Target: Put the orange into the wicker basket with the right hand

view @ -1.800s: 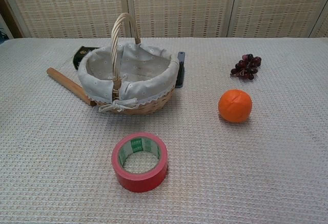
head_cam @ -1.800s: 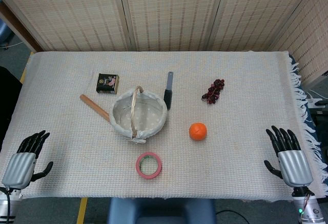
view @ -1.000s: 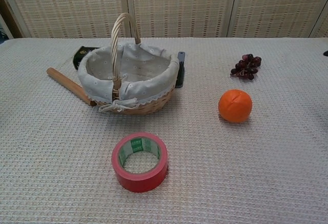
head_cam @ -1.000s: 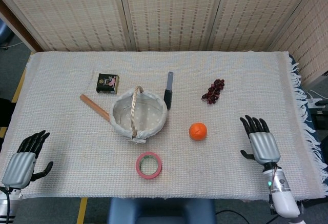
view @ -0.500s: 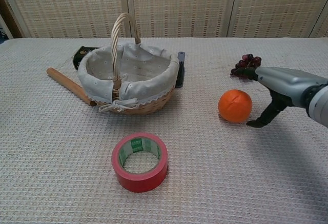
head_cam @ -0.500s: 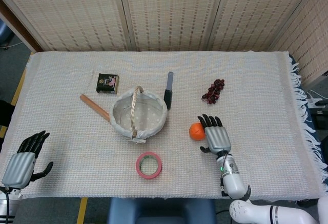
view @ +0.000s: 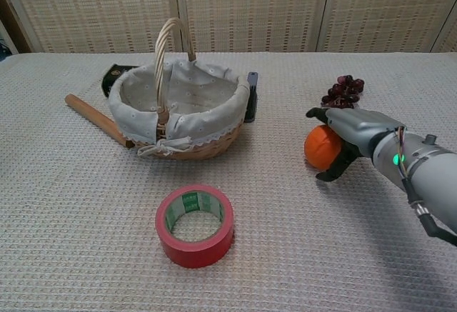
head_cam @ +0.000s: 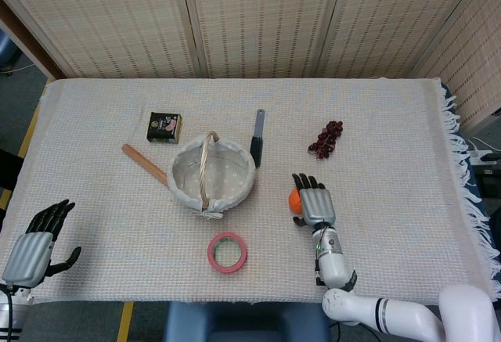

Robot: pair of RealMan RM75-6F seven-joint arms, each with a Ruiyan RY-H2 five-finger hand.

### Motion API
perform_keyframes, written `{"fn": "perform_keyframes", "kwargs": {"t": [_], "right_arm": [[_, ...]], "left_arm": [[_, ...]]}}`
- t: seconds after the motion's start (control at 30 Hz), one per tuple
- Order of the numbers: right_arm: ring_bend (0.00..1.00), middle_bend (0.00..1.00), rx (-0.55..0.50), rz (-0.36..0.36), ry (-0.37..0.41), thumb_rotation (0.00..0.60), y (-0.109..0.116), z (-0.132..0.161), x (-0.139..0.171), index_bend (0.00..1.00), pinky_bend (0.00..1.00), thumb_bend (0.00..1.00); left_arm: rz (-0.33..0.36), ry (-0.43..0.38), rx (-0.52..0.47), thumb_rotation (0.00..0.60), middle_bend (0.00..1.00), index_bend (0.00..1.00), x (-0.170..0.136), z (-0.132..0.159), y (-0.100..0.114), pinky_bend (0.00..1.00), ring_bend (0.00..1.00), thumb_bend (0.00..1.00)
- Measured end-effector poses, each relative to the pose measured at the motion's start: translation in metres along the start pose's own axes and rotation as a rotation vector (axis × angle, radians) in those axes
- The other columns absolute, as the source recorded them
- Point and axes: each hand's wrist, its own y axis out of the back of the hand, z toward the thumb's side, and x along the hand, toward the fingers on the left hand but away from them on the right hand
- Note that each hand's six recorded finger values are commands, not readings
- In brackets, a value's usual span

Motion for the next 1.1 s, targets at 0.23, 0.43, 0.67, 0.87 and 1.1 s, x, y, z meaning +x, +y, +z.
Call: {"fn": "perform_keyframes", "kwargs": {"t": [0.23,0.43,0.67,0.87,1.1], "right_arm": [[0.67,0.61,-0.016,-0.052,0.034,0.600,0.001,0.008,0.000,0.14,0.76,0.26],[0.67,0.62,-0.130,-0.127,0.088,0.600,0.033,0.015,0.012,0.18,0.76,0.26],[0.67,0.62,-0.233,-0.237,0.190,0.600,0.091,0.042,0.028,0.23,0.76,0.26],[0.67,0.62,-0.205,-0.282,0.256,0.600,0.116,0.076,0.028,0.26,0.76,0.26],[0.67,0.62,-0.161,-0.291,0.280,0.600,0.120,0.120,0.016,0.30,0.75,0.26]], "left_arm": [[0.000,0.001,-0.004,0.600,0.00,0.00,0.000,0.000,0.000,0.08,0.00,0.35],[-0.001,0.000,-0.003,0.600,0.00,0.00,0.000,0.001,-0.001,0.08,0.00,0.35],[-0.003,0.002,-0.004,0.600,0.00,0.00,-0.001,0.001,-0.001,0.08,0.00,0.35],[-0.007,0.005,-0.007,0.600,0.00,0.00,-0.001,0.001,-0.001,0.08,0.00,0.35],[-0.009,0.006,-0.011,0.600,0.00,0.00,-0.001,0.000,-0.001,0.08,0.00,0.35]]}}
